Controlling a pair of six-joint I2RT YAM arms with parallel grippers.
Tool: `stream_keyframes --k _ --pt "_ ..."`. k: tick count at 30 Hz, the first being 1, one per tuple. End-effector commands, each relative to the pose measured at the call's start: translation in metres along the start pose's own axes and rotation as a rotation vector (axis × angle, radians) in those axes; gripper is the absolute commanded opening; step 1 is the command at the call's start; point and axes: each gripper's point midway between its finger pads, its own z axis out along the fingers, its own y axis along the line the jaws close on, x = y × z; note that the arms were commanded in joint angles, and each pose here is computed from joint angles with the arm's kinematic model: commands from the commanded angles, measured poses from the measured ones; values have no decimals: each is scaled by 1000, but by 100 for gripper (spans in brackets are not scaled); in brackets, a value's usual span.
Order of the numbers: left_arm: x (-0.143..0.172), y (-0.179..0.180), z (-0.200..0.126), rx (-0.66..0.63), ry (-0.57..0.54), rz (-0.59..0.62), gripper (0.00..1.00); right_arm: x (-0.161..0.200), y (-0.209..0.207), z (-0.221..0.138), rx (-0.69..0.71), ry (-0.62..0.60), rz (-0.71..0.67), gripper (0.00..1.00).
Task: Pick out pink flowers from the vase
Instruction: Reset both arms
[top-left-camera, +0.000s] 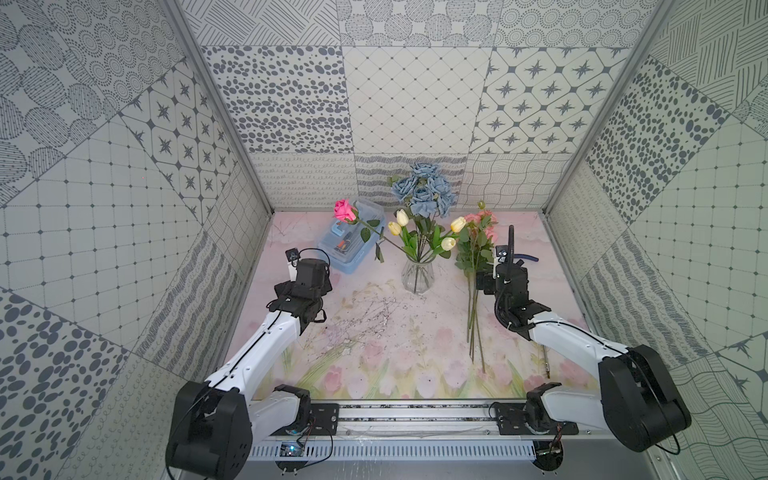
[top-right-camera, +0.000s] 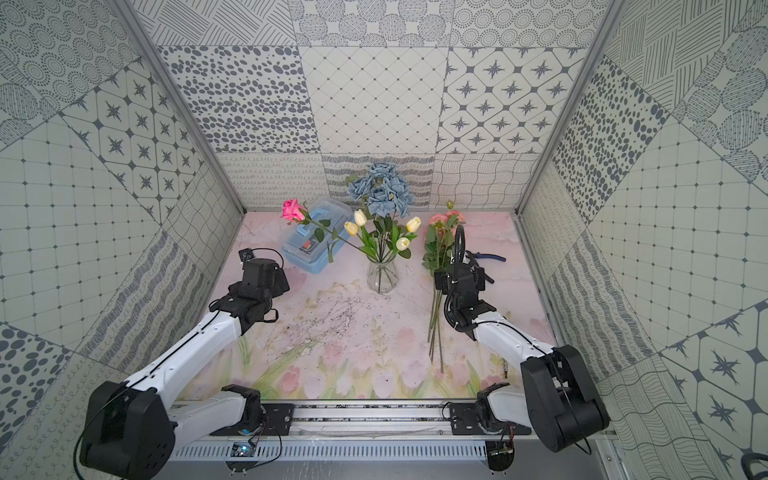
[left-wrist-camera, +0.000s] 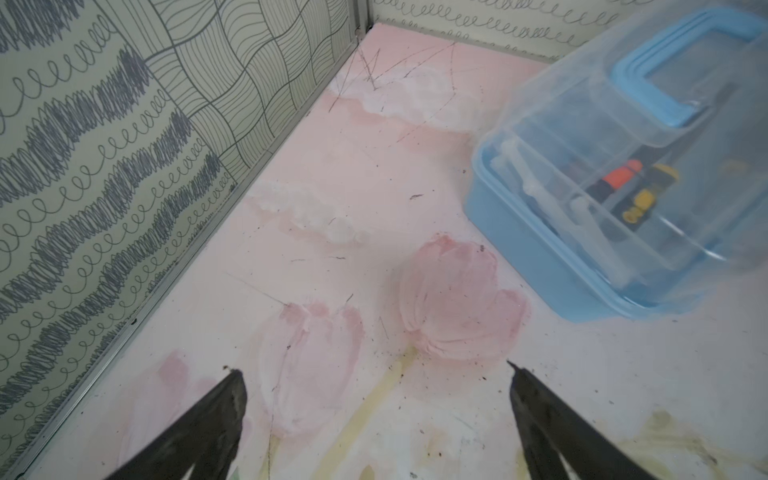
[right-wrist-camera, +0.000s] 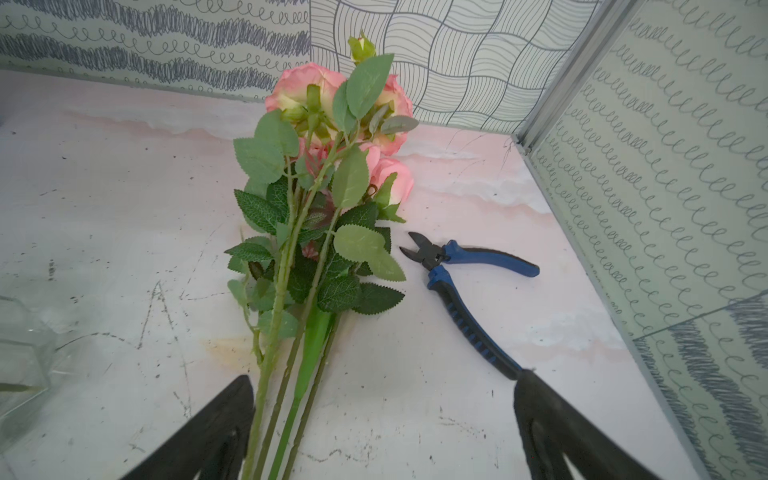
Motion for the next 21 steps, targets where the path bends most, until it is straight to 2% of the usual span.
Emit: stream_keyframes --k 1,4,7,10,15,18,21 --pt "-7 10 35 15 4 -36 99 -13 -11 7 69 -80 -36 98" --pt "4 9 56 98 53 -57 99 -6 -19 14 90 -86 -16 98" --pt "9 -3 71 160 97 82 99 0 -22 18 96 -95 -8 98" --pt "11 -13 77 210 81 193 99 3 -26 23 107 -127 15 98" --pt "9 -19 77 276 -24 155 99 10 -22 29 94 -130 8 98" --pt "7 -20 80 288 -73 155 99 9 -26 26 86 -164 56 98" --pt "7 -18 84 287 -81 115 99 12 -28 29 85 -162 74 98"
